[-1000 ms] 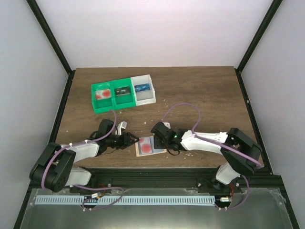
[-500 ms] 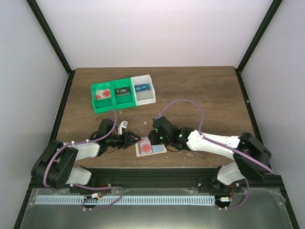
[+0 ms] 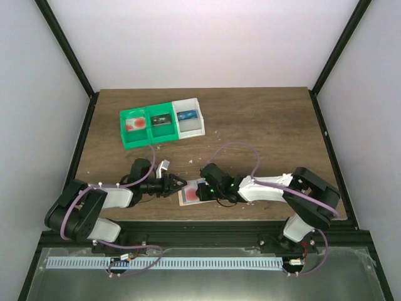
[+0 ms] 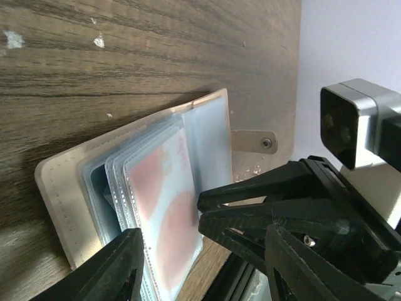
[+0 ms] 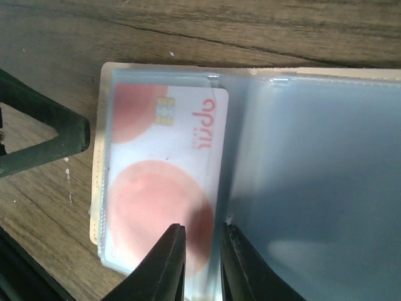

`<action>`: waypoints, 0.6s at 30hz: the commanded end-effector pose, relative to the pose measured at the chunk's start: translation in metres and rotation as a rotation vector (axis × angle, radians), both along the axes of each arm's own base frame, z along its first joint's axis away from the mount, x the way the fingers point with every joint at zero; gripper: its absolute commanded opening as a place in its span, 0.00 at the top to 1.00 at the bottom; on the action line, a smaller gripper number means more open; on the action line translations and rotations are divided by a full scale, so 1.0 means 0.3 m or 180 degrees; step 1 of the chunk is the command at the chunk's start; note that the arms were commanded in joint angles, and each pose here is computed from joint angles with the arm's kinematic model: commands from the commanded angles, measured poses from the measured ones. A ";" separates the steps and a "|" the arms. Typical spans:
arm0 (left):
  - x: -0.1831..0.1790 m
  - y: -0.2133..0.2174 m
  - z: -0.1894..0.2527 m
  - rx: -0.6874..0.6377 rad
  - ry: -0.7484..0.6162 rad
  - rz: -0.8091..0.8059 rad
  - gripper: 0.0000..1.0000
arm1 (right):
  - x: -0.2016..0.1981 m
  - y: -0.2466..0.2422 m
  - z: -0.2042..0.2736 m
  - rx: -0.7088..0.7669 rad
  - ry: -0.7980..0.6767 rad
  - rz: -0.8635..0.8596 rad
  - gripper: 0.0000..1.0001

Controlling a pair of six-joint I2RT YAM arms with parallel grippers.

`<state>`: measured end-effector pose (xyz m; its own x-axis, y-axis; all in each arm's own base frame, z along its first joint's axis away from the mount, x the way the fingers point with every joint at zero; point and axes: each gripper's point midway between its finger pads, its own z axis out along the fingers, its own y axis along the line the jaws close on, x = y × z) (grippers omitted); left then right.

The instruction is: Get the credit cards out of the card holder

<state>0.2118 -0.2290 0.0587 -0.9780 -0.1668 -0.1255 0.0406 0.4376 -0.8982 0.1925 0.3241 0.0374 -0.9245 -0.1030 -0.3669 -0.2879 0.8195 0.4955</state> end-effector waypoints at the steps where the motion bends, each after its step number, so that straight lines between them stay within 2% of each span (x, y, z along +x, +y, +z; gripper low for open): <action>1: -0.004 -0.014 0.008 -0.0067 -0.0076 -0.0053 0.45 | 0.010 -0.011 -0.038 -0.0029 0.0020 -0.0066 0.84; 8: 0.000 -0.021 0.004 -0.0062 -0.0068 -0.0069 0.45 | -0.006 -0.038 -0.087 -0.0096 0.0123 -0.0139 0.94; 18: 0.010 -0.026 0.025 -0.0048 -0.0112 -0.0051 0.45 | -0.007 -0.036 -0.094 -0.0087 0.0140 -0.0140 0.95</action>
<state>0.2098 -0.2326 0.0541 -0.9808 -0.1567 -0.1158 0.0362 0.4372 -0.8986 0.1933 0.3226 0.0238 -0.9334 -0.0748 -0.3511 -0.2569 0.8222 0.5079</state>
